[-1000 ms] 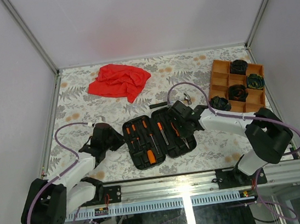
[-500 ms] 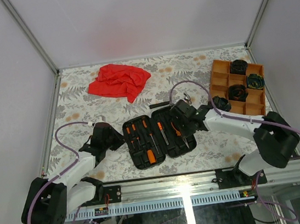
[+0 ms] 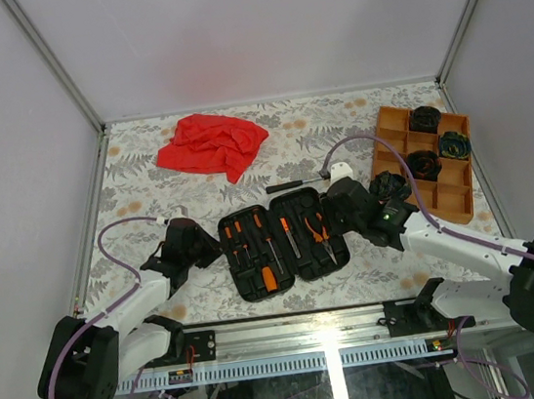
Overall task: Sort the tools into containers
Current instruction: Adjust the utility knife in the storage box.
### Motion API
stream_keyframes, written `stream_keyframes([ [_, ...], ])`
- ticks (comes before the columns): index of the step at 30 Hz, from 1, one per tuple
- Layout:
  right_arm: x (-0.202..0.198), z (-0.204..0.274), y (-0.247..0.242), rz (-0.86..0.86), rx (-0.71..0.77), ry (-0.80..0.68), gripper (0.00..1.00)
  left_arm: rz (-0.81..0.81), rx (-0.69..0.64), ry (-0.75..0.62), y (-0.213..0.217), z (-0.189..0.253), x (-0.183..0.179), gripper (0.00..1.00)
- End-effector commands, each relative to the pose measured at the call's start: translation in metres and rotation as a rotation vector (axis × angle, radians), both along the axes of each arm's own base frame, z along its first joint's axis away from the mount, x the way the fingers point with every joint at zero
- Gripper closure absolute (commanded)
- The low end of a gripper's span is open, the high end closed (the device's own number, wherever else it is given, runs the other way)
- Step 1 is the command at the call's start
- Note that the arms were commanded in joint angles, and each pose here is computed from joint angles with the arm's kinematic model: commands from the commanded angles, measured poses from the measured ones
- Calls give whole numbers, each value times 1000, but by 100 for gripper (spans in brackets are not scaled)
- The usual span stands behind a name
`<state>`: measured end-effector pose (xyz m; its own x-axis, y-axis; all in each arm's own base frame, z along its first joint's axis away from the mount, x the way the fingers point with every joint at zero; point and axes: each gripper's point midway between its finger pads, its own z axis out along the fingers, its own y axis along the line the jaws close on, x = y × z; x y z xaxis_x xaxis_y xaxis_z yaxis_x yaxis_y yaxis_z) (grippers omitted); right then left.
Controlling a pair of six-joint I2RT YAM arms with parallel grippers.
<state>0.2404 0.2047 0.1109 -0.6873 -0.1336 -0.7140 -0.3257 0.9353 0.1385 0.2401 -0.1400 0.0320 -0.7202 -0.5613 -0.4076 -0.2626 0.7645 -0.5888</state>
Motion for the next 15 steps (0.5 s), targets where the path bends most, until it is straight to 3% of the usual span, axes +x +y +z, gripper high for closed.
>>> stream_keyframes([
  [1,17,12,-9,-62,-14,-100,53,16,16,2,5,0,1,100],
  [3,19,13,-9,-55,-33,-98,42,15,17,2,5,0,1,100],
  [6,18,16,-5,-18,-36,-98,34,14,18,1,5,0,1,100],
  [15,10,12,12,86,-16,-44,38,23,34,5,8,-1,1,100],
])
